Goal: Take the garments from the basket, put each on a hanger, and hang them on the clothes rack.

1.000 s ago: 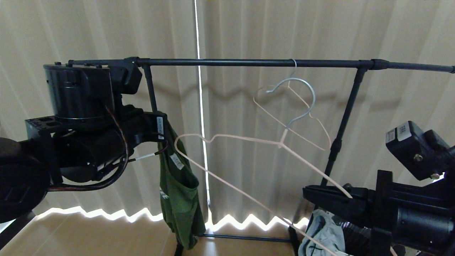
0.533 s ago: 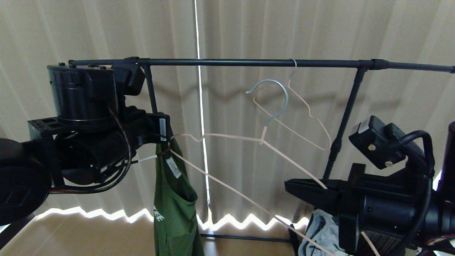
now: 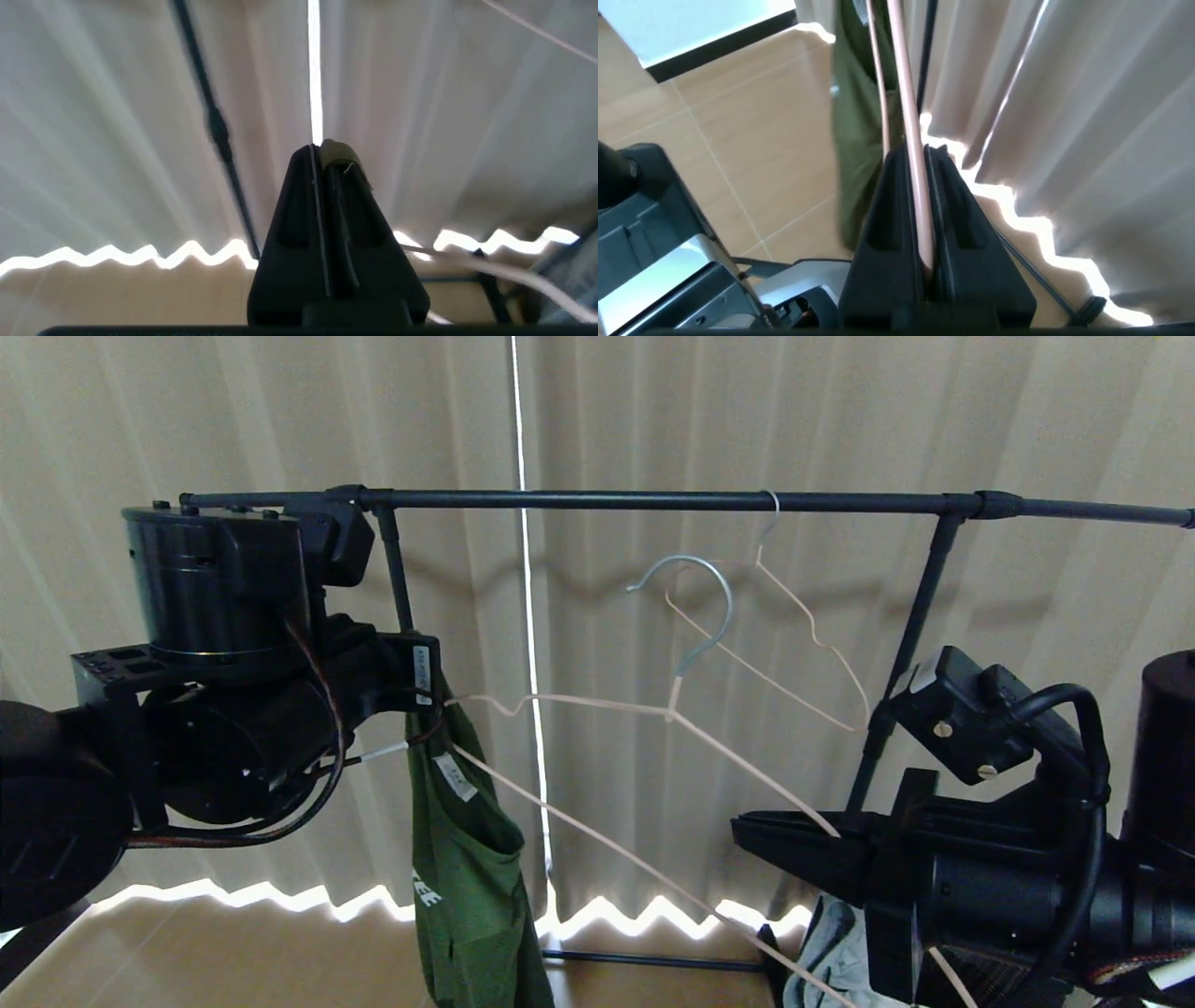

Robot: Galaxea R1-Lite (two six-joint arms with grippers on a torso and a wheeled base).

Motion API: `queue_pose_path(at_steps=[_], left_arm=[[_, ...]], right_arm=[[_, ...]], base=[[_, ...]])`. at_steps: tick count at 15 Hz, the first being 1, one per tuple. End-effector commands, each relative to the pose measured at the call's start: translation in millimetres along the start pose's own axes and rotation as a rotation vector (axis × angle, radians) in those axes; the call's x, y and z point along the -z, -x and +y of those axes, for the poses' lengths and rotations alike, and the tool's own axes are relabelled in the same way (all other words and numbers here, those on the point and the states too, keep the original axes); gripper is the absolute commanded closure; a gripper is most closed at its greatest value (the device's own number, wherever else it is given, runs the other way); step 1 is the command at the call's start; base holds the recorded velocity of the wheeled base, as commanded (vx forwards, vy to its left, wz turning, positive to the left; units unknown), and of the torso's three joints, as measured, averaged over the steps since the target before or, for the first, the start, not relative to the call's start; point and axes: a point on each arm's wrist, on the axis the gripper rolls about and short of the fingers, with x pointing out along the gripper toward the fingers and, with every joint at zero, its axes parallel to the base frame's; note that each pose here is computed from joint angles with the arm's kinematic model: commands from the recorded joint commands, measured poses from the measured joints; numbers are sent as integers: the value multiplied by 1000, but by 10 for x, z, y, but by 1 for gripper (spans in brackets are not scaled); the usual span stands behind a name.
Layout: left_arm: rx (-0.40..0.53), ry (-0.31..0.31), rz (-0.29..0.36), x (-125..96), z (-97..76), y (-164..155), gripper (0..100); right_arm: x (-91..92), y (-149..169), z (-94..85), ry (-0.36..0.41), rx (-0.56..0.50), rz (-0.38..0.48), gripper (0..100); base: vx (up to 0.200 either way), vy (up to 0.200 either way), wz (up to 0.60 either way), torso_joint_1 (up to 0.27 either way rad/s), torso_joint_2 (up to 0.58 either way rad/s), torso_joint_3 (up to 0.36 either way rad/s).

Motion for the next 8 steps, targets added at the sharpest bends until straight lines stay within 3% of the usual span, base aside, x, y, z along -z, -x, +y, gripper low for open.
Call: queue_pose_path(at_steps=[1, 8], left_arm=[[0, 0, 0, 4, -3, 9, 100], [-27, 4, -5, -20, 43, -19, 100]], right_arm=[[-22, -5, 21, 4, -10, -7, 100], [-38, 9, 54, 8, -23, -14, 100]], base=[[0, 0, 0, 0, 0, 0], [0, 0, 0, 0, 0, 0]])
